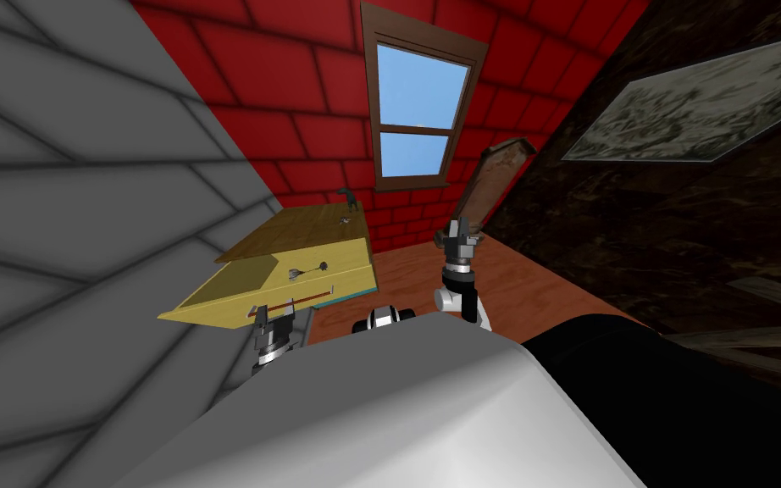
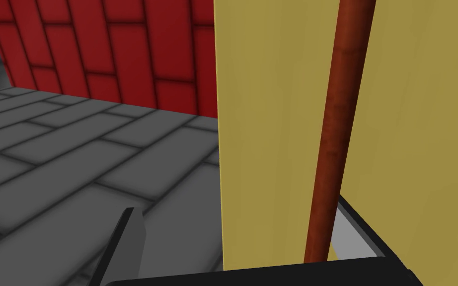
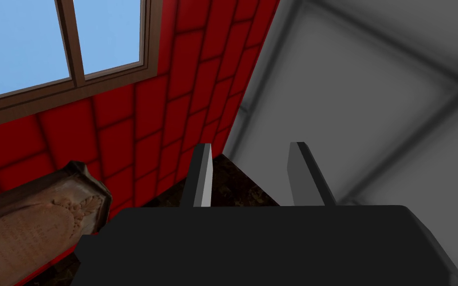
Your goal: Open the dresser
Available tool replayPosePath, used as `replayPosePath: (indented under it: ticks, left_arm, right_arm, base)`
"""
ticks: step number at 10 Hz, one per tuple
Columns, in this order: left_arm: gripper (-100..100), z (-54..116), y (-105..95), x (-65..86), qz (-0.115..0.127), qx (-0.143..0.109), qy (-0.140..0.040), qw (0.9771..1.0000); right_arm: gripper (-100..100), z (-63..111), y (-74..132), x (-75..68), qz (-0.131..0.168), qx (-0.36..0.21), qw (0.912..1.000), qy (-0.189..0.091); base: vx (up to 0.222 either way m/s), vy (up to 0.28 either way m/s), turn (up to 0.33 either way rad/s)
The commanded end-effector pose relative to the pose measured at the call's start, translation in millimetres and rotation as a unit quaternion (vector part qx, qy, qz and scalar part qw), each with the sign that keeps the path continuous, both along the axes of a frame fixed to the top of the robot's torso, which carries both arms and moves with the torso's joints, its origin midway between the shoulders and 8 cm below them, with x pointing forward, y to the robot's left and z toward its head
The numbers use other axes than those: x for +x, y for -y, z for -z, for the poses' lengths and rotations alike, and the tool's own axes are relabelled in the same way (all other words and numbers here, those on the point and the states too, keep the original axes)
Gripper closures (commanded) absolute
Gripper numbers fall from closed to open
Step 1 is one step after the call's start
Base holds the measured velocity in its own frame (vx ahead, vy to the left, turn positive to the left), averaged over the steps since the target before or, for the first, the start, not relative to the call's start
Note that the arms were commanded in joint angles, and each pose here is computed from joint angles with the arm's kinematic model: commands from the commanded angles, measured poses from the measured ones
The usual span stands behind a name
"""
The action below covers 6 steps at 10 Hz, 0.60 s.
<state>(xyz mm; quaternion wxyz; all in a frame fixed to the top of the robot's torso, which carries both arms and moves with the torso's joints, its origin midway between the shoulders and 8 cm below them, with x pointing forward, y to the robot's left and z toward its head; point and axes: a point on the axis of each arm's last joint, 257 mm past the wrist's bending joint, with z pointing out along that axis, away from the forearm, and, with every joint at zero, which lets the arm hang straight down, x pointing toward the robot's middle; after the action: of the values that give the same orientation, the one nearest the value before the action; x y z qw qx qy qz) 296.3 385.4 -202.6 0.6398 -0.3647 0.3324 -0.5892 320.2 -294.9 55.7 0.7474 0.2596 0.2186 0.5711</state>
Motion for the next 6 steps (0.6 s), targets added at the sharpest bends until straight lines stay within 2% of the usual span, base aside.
replayPosePath:
  ticks: [1,6]
  left_arm:
    - [0,1.4,-1.4,0.2,-0.001,-0.001,-0.003,1.0]
    - [0,6.0,-2.3,-0.7,-0.003,-0.002,-0.01,0.9999]
  right_arm:
    - [0,0.0,0.0,0.0,0.0,0.0,1.0,0.0]
    - [0,0.0,0.0,0.0,0.0,0.0,1.0,0.0]
  base:
    - [0.0,0.0,0.0]
    - [0.0,0.0,0.0]
